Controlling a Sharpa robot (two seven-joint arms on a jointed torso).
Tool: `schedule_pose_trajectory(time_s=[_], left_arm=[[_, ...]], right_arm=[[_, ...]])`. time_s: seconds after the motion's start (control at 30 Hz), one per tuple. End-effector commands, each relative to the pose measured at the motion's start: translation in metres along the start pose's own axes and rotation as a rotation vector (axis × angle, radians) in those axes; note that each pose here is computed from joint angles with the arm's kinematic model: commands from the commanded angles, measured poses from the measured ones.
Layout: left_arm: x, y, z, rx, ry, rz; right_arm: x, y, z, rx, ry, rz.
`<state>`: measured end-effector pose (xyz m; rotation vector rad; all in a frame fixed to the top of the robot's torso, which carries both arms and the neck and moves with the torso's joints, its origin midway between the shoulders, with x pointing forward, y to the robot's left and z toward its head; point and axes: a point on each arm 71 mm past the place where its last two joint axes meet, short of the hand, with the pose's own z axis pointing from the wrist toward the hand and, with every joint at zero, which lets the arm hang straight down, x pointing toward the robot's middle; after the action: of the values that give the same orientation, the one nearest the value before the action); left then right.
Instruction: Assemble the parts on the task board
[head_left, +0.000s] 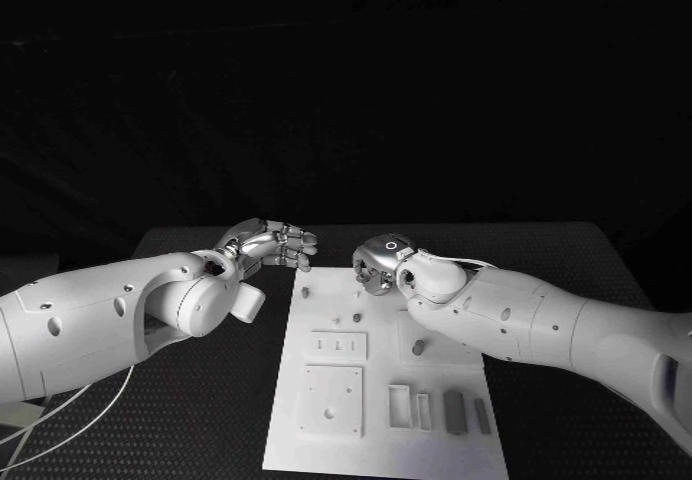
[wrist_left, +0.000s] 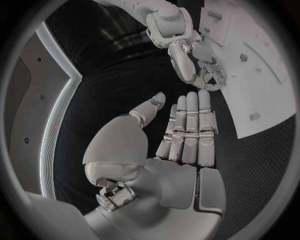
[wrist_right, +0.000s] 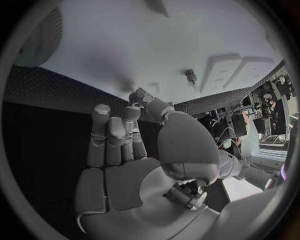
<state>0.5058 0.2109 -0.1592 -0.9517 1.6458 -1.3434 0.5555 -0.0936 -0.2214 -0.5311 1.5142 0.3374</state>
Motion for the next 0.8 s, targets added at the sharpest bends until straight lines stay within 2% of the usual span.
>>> schedule_pose_trajectory(time_s=[0.03, 0.8], left_arm=[[0.0021, -0.0029, 0.0004, 0.013, 0.013, 0.003], [0.0005, -0.0038, 0.0, 0.013, 0.008, 0.005]], right_arm=[[0.0023, 0.0024, 0.0002, -0.011, 0.02, 0.004], [0.0026, -0.0023, -0.001, 0.007, 0.012, 0.026]])
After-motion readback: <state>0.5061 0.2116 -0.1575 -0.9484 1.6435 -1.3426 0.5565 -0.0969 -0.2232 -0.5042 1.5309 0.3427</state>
